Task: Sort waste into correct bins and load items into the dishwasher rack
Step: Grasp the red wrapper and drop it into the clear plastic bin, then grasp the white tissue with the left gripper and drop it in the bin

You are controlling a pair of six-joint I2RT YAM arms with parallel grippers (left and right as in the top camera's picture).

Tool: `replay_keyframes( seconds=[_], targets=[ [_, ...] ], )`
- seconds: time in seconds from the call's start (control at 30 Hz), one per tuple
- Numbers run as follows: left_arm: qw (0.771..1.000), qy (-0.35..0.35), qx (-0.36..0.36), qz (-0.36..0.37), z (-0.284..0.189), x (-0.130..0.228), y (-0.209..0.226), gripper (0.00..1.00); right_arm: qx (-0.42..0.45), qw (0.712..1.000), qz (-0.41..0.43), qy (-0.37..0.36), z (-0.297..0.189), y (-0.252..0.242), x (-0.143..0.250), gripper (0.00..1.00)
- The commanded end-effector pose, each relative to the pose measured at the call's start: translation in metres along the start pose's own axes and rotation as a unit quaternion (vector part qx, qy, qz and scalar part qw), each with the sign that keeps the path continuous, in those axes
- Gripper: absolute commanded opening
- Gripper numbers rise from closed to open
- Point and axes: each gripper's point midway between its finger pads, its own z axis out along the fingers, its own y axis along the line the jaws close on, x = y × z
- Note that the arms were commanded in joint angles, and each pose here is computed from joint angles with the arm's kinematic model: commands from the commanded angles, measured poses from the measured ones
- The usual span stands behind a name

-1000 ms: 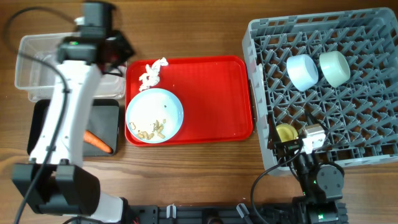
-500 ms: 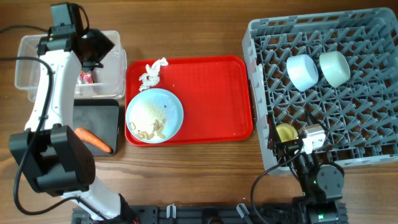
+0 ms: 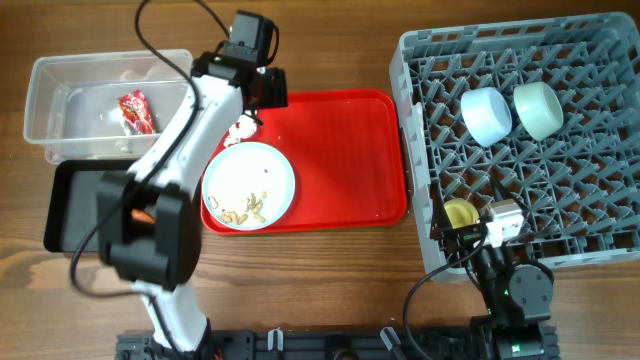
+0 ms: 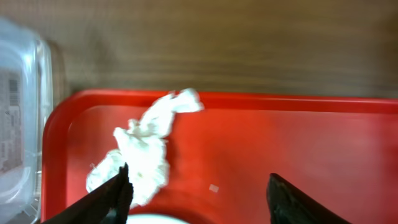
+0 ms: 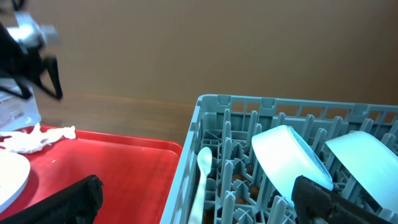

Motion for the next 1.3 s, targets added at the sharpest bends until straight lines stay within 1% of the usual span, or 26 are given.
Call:
replay_keyframes(
  seconds=[0.0,0.03,0.17,0.23,0.27,0.37,0.43,0.53,0.6,0.63,0.67,0.77,0.83,0.93,0.97,1.03,1.07,1.13,1.2,1.23,1.27],
  targets=[
    [0.997,0.029,-0.065,-0.04,0.043,0.01,0.034,0.67,-0.008,1.0,0.0,-0.003,0.0,0.002,-0.001,1.0],
    [0.996,0.043,-0.072,-0.041,0.055,0.017,0.039,0.65,-0.008,1.0,0.0,-0.003,0.0,0.002,-0.001,1.0],
    [0.994,0.063,-0.082,-0.04,0.074,0.028,0.043,0.62,-0.008,1.0,0.0,-0.003,0.0,0.002,-0.001,1.0],
    [0.994,0.059,-0.081,-0.04,0.077,0.026,0.042,0.52,-0.008,1.0,0.0,-0.003,0.0,0.002,-0.001,1.0],
    [0.995,0.054,-0.079,-0.04,0.077,0.024,0.041,0.43,-0.008,1.0,0.0,-0.003,0.0,0.002,-0.001,1.0],
    [0.996,0.035,-0.071,-0.043,0.065,0.008,0.036,0.12,-0.008,1.0,0.0,-0.003,0.0,0.002,-0.001,1.0],
    [0.997,0.013,-0.064,-0.05,0.046,-0.012,0.036,0.04,-0.008,1.0,0.0,-0.003,0.0,0.002,-0.001,1.0],
    [0.995,-0.035,-0.051,-0.072,0.001,-0.051,0.039,0.04,-0.008,1.0,0.0,-0.003,0.0,0.002,-0.001,1.0],
    [0.991,-0.067,-0.043,-0.103,-0.038,-0.073,0.047,0.04,-0.008,1.0,0.0,-0.003,0.0,0.002,-0.001,1.0],
    [0.989,-0.076,-0.039,-0.118,-0.054,-0.078,0.052,0.04,-0.008,1.0,0.0,-0.003,0.0,0.002,-0.001,1.0],
    [0.986,-0.083,-0.036,-0.139,-0.071,-0.081,0.059,0.04,-0.008,1.0,0.0,-0.003,0.0,0.002,-0.001,1.0],
    [0.979,-0.081,-0.045,-0.18,-0.094,-0.077,0.085,0.04,-0.008,1.0,0.0,-0.003,0.0,0.002,-0.001,1.0],
    [0.976,-0.065,-0.064,-0.198,-0.096,-0.069,0.11,0.04,-0.008,1.0,0.0,-0.003,0.0,0.002,-0.001,1.0],
    [0.969,-0.049,-0.086,-0.228,-0.084,-0.063,0.144,0.04,-0.008,1.0,0.0,-0.003,0.0,0.002,-0.001,1.0],
    [0.966,-0.05,-0.091,-0.237,-0.077,-0.064,0.155,0.08,-0.008,1.0,0.0,-0.003,0.0,0.002,-0.001,1.0],
    [0.963,-0.045,-0.089,-0.252,-0.064,-0.065,0.168,0.51,-0.008,1.0,0.0,-0.003,0.0,0.002,-0.001,1.0],
    [0.962,-0.038,-0.082,-0.256,-0.059,-0.063,0.171,0.68,-0.008,1.0,0.0,-0.003,0.0,0.002,-0.001,1.0],
    [0.967,-0.003,-0.048,-0.25,-0.055,-0.052,0.163,0.73,-0.008,1.0,0.0,-0.003,0.0,0.002,-0.001,1.0],
    [0.968,0.03,-0.007,-0.249,-0.061,-0.04,0.146,0.74,-0.008,1.0,0.0,-0.003,0.0,0.002,-0.001,1.0],
    [0.969,0.05,0.023,-0.24,-0.071,-0.032,0.128,0.72,-0.008,1.0,0.0,-0.003,0.0,0.002,-0.001,1.0],
    [0.972,0.058,0.038,-0.226,-0.077,-0.028,0.117,0.66,-0.008,1.0,0.0,-0.003,0.0,0.002,-0.001,1.0]
  ],
)
